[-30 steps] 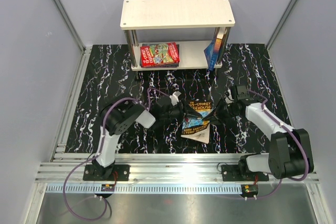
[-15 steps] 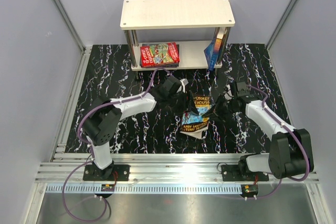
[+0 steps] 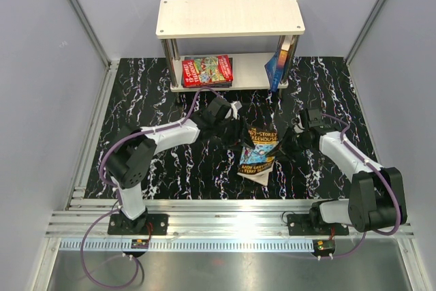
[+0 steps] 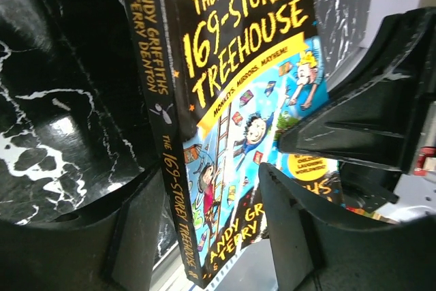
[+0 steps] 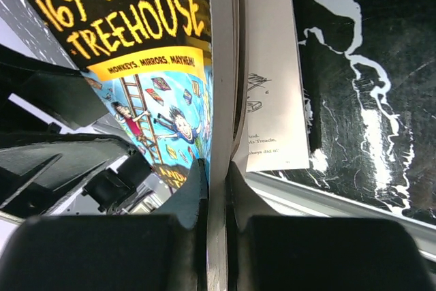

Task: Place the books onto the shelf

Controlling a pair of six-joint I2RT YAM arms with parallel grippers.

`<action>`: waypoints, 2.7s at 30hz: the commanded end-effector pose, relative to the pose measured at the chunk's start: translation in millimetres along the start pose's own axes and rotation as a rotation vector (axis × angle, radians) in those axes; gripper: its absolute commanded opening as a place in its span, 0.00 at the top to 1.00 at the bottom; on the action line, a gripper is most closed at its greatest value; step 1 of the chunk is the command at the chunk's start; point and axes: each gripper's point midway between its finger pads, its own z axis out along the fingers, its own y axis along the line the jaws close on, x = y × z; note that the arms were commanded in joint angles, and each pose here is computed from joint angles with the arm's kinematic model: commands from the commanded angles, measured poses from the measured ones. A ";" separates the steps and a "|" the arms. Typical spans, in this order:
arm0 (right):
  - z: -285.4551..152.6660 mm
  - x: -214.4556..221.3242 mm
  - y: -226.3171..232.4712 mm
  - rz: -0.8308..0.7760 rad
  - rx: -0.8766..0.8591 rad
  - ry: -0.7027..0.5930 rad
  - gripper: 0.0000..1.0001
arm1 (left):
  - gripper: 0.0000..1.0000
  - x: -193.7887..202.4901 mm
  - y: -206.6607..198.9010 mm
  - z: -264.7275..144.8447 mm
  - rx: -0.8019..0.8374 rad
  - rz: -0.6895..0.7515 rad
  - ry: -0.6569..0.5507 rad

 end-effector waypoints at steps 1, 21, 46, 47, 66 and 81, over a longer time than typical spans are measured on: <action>-4.8 -3.6 11.2 -0.037 -0.035 -0.018 1.00 | 0.45 -5.8 -57.0 -9.9 0.226 0.060 -0.002; -8.4 -8.4 21.0 -0.053 -0.058 -0.034 1.00 | 0.75 32.8 -98.1 9.6 0.386 0.158 0.176; -42.1 -10.4 31.5 -0.071 0.014 -0.086 0.01 | 1.00 2.2 -90.2 8.7 0.084 0.168 -0.022; -56.7 -12.0 39.1 -0.070 0.035 -0.106 0.00 | 1.00 -8.3 -83.5 3.2 0.081 0.145 -0.066; -128.1 30.6 61.1 -0.103 -0.004 -0.136 0.00 | 1.00 -204.0 -102.3 -169.4 0.363 -0.169 -0.919; -118.1 41.8 40.5 -0.109 0.037 -0.083 0.00 | 1.00 -239.2 -35.2 -208.7 0.341 -0.614 -1.650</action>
